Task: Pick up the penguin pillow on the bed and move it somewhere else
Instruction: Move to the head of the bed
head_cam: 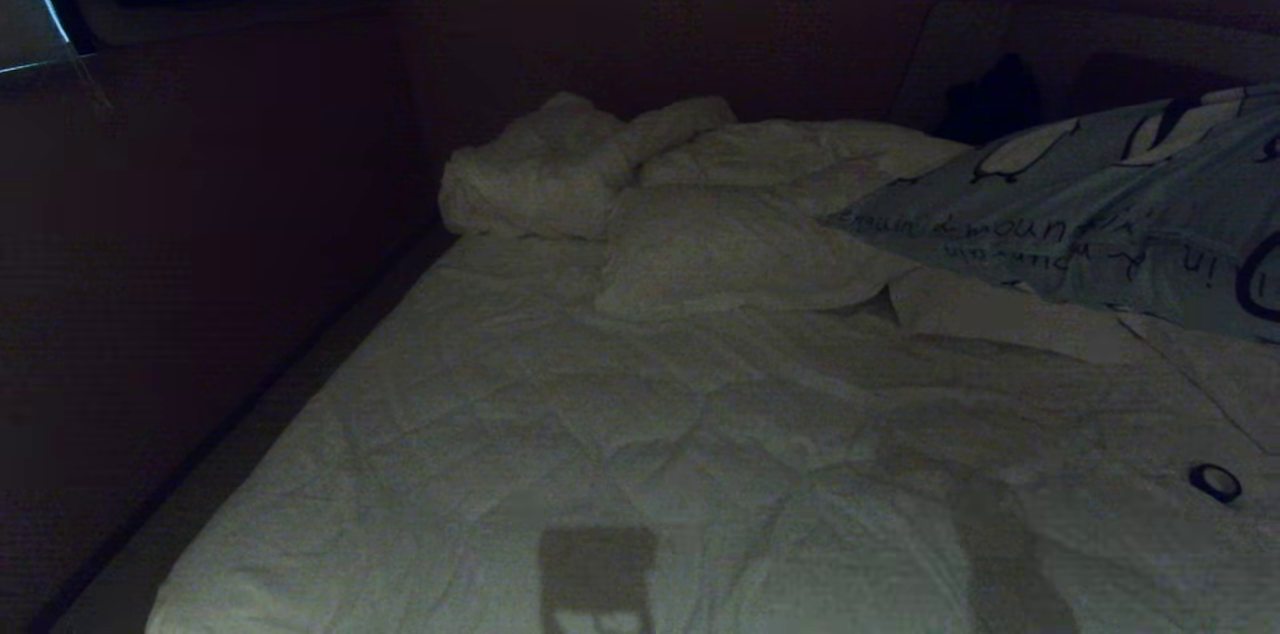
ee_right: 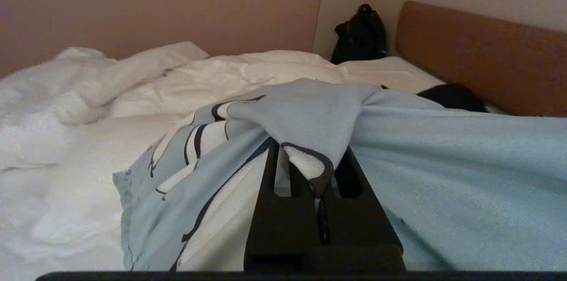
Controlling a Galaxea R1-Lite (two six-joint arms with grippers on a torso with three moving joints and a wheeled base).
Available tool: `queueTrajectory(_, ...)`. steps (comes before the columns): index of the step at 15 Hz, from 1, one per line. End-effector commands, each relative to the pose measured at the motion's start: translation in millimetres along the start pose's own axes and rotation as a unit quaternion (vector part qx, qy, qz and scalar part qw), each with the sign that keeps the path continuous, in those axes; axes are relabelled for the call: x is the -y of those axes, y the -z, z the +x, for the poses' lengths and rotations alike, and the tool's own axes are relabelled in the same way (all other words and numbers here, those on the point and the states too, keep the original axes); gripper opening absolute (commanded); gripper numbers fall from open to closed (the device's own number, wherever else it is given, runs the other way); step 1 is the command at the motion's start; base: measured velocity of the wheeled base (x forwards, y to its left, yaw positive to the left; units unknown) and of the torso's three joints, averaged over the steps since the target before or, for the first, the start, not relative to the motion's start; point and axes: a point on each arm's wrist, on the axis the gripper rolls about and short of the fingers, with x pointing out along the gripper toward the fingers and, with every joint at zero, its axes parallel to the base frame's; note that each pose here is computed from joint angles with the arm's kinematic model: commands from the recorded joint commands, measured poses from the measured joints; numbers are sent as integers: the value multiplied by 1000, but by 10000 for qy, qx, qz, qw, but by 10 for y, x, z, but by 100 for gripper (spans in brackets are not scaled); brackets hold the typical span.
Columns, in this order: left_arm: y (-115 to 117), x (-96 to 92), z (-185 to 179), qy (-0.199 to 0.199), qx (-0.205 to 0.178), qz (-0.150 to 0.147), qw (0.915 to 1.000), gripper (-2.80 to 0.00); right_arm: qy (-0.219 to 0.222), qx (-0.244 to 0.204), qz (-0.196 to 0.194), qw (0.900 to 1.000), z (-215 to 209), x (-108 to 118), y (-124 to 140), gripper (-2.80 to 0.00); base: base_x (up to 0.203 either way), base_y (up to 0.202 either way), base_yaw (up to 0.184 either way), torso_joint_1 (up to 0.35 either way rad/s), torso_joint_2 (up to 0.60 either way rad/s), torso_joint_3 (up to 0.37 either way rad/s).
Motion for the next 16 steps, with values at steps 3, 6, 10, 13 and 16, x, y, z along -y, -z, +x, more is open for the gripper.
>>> queueTrajectory(3,3,0,1,-2,0,-4,10000,-280,-10,1,4,10000,9,-2,7,-280,0,-197,3,1,2,3)
queueTrajectory(6,3,0,1,-2,0,-4,10000,-280,-10,-10,2,10000,12,-2,12,-280,0,-192,2,2,2,3)
queueTrajectory(10,3,0,1,6,0,-4,10000,-280,-10,-25,2,10000,20,-2,21,-280,0,-192,2,3,2,3)
queueTrajectory(13,3,0,1,-2,0,-4,10000,-280,-10,-33,2,10000,23,-2,25,-280,0,-192,1,2,2,0)
queueTrajectory(16,3,0,1,5,0,-4,10000,-280,-17,-38,2,10000,25,-2,28,-280,0,-196,0,1,4,5)
